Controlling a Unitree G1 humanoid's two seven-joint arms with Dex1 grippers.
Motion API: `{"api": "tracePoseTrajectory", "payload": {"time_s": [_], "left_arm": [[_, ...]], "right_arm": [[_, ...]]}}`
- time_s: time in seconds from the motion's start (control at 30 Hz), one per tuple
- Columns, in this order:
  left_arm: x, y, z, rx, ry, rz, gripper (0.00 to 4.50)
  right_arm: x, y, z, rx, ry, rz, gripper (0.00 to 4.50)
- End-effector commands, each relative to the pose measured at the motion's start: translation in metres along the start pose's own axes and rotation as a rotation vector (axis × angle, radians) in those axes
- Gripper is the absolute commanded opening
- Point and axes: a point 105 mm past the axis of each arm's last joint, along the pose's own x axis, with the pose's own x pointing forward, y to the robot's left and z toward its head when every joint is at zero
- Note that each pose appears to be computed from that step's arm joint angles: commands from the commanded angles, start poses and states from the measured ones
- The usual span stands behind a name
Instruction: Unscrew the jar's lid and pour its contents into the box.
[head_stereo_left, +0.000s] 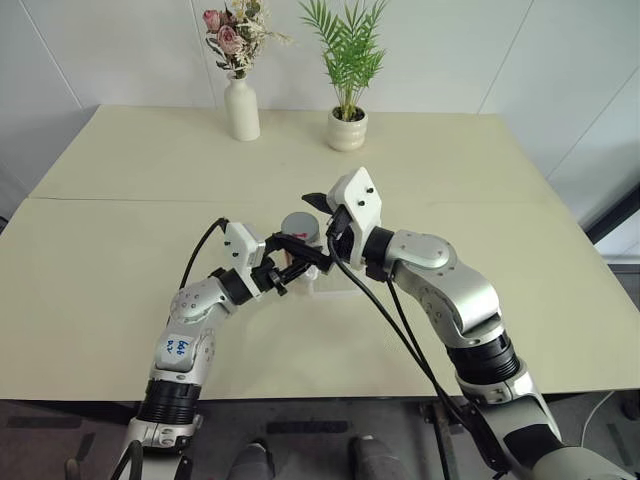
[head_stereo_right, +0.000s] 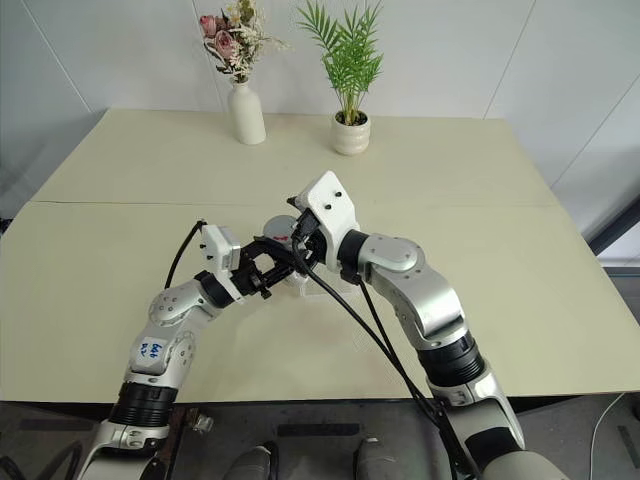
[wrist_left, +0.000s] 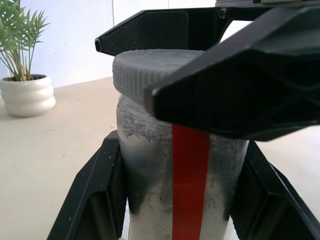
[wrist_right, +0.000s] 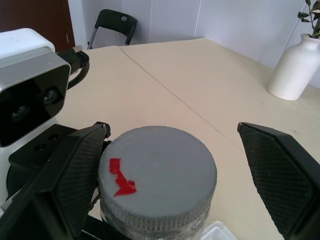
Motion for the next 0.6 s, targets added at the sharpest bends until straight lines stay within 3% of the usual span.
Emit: {"api": "tracePoseTrajectory", "payload": {"time_s": [0.03,0.1,0.37,0.6], "left_arm": [[0.005,-0.002,0.02,0.049,-0.059,-0.013,2.19],[0.006,-0.003,0.02,0.048,-0.06,-0.012,2.19],[0.003,0.0,0.024,0.044,-0.066,-0.015,2.19],[-0.005,-0.013,0.03,-0.035,-0.077,-0.19,2.19]], "right_arm": [[-0.002,-0.002,0.017,-0.025,-0.056,-0.01,3.17],[-0.002,-0.001,0.017,-0.022,-0.056,-0.006,2.57],[-0.002,-0.003,0.022,-0.021,-0.068,0.005,2.57],[-0.014,0.007,0.034,-0.073,-0.071,0.253,2.57]]}}
